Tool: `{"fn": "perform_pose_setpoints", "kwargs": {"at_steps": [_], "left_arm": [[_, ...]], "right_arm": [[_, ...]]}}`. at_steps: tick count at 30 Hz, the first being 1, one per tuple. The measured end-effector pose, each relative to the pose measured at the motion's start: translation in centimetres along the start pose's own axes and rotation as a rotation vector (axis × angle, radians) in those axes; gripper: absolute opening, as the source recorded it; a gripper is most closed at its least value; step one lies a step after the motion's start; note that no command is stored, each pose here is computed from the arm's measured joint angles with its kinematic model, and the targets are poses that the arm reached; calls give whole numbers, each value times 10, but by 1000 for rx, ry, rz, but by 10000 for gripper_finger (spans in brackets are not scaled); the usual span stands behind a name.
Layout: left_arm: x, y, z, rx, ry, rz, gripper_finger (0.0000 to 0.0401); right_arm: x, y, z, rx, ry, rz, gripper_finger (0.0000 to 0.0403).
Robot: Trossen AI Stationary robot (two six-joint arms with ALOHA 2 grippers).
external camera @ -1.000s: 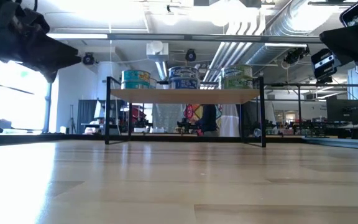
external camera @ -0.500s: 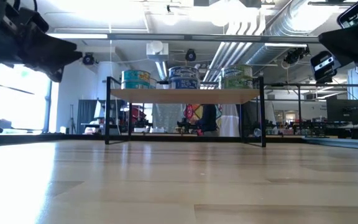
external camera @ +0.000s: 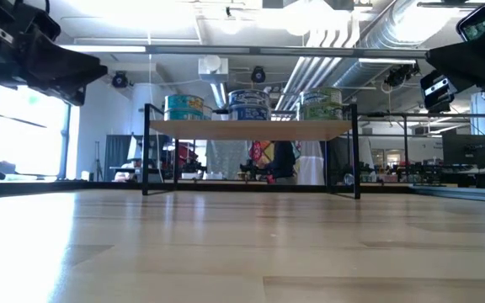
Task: Stack canned seafood by type on shelf
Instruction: Return to Home Position
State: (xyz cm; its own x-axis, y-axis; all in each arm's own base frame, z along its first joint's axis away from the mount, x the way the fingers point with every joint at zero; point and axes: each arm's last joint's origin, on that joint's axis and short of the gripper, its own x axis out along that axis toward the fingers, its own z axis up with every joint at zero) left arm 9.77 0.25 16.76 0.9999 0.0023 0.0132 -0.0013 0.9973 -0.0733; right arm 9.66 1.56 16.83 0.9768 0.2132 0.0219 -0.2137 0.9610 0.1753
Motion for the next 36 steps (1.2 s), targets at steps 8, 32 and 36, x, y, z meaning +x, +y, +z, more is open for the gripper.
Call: {"fn": "perform_pose_setpoints", "kwargs": {"at_steps": [8, 32, 36], "left_arm": [[0, -1, 0, 0, 0, -6, 85], [1, 1, -1, 33, 15, 43, 85], [1, 1, -1, 33, 14, 44, 85]], "right_arm": [[-2, -2, 4, -29, 6, -8, 0], [-1, -16, 2, -57, -13, -179, 0], [-1, -16, 2, -82, -10, -179, 0]]}}
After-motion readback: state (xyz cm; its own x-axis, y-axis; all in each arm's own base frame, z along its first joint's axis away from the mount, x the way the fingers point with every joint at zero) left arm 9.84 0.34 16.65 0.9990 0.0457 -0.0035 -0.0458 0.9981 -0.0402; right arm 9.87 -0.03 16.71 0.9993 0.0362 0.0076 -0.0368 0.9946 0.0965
